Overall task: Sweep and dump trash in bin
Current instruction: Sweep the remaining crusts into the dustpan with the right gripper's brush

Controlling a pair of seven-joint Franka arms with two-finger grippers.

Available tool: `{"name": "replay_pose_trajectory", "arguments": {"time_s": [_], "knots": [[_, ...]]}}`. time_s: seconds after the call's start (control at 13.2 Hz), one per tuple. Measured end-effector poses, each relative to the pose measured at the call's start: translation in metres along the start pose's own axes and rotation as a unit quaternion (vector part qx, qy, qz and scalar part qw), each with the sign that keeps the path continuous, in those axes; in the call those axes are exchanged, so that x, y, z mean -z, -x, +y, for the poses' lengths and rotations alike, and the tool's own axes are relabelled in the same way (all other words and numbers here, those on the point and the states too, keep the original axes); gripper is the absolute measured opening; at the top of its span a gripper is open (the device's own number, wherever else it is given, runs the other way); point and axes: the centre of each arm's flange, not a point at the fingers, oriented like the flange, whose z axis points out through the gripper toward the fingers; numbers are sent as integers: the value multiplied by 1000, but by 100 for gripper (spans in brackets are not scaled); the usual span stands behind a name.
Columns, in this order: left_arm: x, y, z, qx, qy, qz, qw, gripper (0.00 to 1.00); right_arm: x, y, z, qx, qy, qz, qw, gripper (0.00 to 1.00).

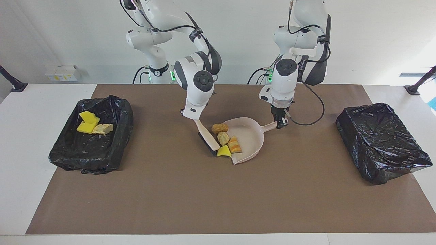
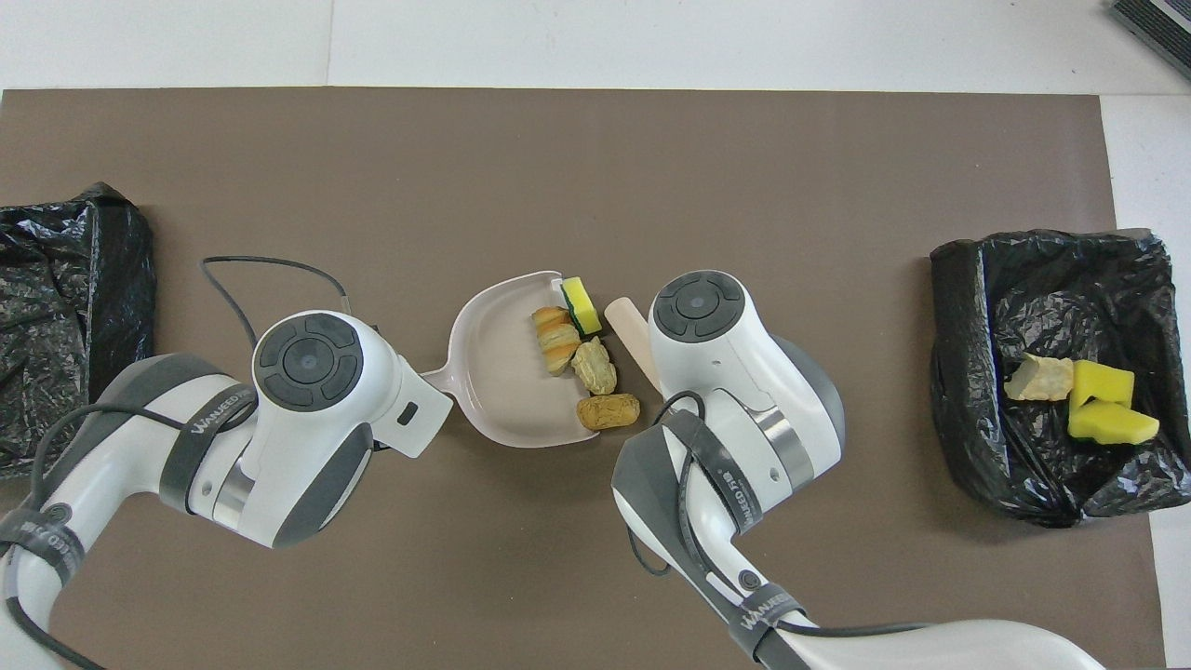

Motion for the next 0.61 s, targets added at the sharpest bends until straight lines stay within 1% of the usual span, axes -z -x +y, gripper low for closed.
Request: {"name": "replay_pose_trajectory", "arguments": {"time_s": [0.08,0.15,0.23,0.38,0.45,0.61], "knots": [[0,0,0,0,0,0,1000,32,-1,-1,-7,1,-14,-1,1000,27],[0,0,0,0,0,0,1000,32,1,-1,-16,1,-36,1,999,27],[0,0,0,0,0,0,1000,32,2,-2,-26,0,-61,6,998,27],[-1,0,1,0,1,-1,1000,32,5,-4,-44,-10,-98,19,995,27],[-1,0,1,-1,1,-1,1000,32,7,-5,-52,-16,-112,22,993,27],[-1,0,3,-1,2,-1,1000,32,10,-5,-66,-24,-124,27,992,27]]}}
